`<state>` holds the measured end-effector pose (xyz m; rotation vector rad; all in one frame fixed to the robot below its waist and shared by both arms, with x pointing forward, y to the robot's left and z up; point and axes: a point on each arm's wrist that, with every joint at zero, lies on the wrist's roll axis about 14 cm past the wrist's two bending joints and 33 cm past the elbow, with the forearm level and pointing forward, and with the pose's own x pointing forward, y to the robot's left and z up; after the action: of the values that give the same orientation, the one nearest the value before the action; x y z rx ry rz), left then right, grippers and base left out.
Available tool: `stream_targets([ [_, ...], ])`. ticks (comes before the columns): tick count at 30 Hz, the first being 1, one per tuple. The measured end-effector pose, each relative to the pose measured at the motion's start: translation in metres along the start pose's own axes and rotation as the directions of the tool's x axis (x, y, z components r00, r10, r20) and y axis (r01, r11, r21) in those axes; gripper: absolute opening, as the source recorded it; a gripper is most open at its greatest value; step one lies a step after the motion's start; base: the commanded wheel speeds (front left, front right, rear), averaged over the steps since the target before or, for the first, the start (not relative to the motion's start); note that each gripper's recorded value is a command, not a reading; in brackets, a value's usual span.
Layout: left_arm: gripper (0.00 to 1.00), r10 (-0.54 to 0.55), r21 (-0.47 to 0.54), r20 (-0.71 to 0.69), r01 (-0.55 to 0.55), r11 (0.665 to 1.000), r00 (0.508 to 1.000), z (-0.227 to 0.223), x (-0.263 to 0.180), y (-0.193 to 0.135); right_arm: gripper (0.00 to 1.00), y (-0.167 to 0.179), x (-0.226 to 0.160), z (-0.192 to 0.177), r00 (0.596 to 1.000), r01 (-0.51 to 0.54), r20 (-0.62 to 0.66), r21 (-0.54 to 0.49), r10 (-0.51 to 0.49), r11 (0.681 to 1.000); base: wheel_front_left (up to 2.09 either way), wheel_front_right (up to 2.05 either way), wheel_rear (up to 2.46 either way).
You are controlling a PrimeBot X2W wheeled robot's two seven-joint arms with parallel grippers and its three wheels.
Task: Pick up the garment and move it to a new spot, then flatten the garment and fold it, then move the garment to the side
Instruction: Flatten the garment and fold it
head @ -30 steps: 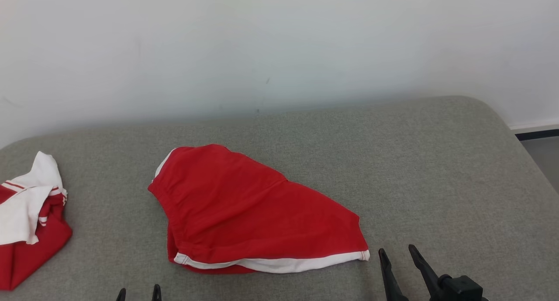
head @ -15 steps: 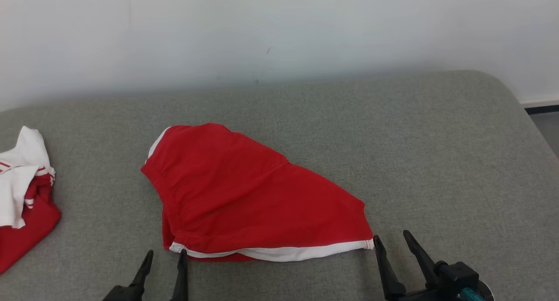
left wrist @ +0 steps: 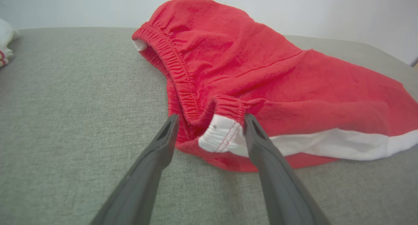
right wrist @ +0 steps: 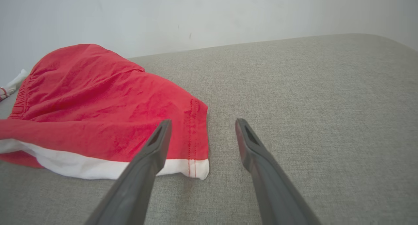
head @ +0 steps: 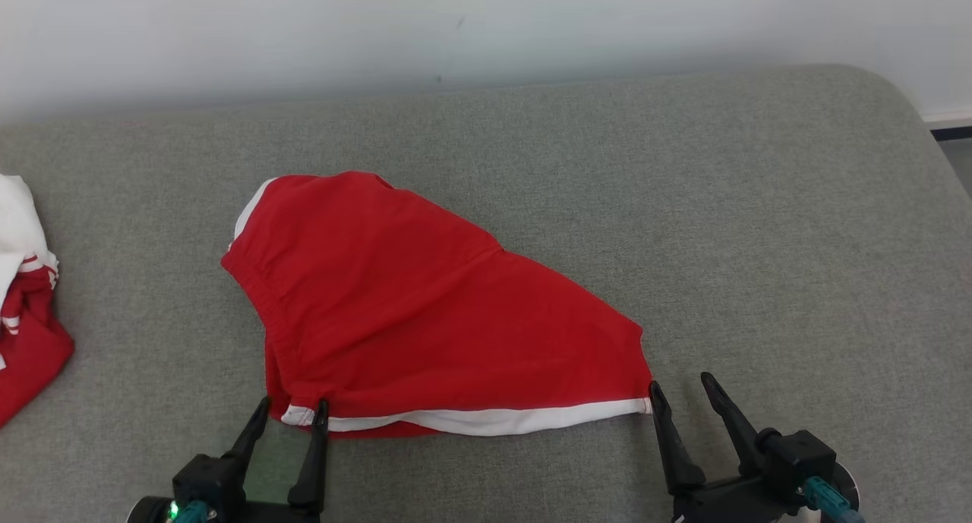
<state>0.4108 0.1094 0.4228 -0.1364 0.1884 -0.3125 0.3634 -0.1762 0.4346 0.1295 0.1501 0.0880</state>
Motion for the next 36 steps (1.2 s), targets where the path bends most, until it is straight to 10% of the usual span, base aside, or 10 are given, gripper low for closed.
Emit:
stream_targets([
  [25, 1.0, -0.073, -0.071, -0.025, 0.071, 0.995, 0.997, -0.006, -0.011, -0.008, 1.0, 0.008, 0.011, -0.003, 1.0, -0.022, -0.007, 0.018, 0.022, 1.0, 0.0, 0.0, 0.0],
  [33, 0.49, -0.111, -0.072, -0.057, 0.107, 0.992, 0.992, -0.015, -0.013, -0.015, 1.0, 0.009, 0.012, -0.004, 1.0, -0.021, -0.011, 0.023, 0.022, 1.0, 0.0, 0.0, 0.0],
  [36, 0.0, -0.109, -0.058, -0.062, 0.105, 0.993, 0.992, -0.015, -0.011, -0.011, 1.0, 0.009, 0.013, -0.005, 1.0, -0.021, -0.012, 0.026, 0.021, 0.999, 0.0, 0.0, 0.0],
])
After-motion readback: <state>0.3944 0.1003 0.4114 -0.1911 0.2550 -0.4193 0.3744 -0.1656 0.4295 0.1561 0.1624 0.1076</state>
